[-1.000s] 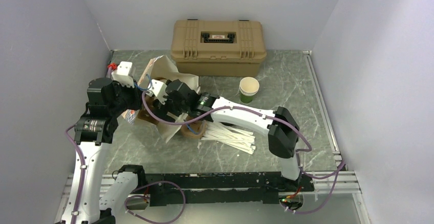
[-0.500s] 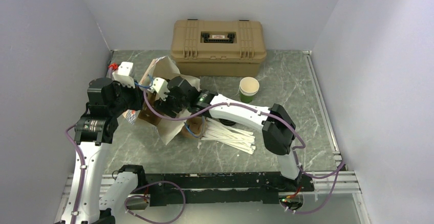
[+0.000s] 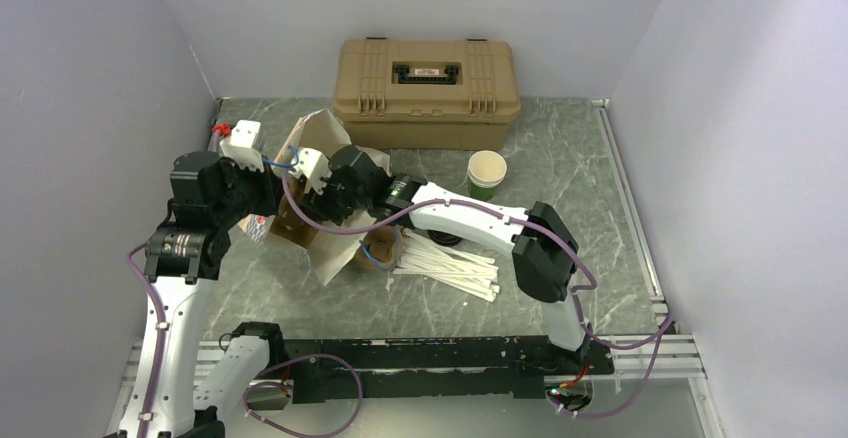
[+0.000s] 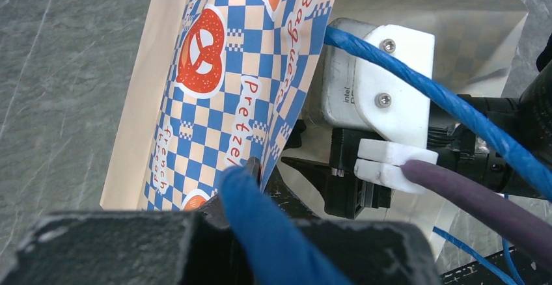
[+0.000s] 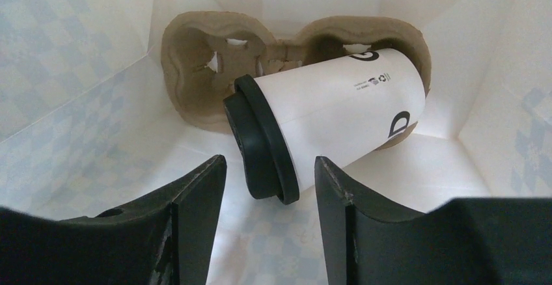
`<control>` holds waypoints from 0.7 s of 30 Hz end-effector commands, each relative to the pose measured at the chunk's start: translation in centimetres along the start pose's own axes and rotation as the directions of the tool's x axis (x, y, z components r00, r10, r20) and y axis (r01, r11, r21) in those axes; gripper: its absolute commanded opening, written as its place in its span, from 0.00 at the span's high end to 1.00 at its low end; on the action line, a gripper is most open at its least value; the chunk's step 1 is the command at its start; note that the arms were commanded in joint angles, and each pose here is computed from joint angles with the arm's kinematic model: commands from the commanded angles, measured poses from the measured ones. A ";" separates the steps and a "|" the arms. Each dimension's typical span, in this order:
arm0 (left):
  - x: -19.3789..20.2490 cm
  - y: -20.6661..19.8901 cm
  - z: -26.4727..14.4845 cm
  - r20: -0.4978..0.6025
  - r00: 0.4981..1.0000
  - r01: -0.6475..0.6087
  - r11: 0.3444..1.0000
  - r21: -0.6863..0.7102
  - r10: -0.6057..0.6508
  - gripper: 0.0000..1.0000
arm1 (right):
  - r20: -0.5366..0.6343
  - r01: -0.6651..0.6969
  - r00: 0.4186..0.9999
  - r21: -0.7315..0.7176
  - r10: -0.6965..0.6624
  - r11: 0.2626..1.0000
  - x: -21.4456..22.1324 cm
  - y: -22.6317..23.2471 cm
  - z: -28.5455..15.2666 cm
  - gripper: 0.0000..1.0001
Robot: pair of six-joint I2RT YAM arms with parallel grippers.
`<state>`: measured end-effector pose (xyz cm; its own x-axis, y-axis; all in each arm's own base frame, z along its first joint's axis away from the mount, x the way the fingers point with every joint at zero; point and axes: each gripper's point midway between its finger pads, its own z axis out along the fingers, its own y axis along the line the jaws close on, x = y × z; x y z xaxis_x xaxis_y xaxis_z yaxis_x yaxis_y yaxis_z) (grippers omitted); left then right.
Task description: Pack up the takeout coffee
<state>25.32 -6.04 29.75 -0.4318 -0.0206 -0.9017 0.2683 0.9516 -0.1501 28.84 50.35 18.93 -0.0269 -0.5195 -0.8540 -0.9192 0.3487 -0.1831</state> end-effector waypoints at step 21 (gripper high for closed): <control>-2.0 -0.7 -0.6 0.048 0.999 -0.020 0.999 0.029 0.019 1.00 | 0.074 0.007 0.997 -0.004 -0.007 1.000 -1.1 -0.3 -0.7 0.83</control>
<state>25.47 -6.11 29.51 -0.4470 -0.0198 -0.8943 0.2687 0.9506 -0.1553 28.72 50.06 16.23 -0.0394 -0.5455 -0.8372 -0.9268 0.3331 -0.1734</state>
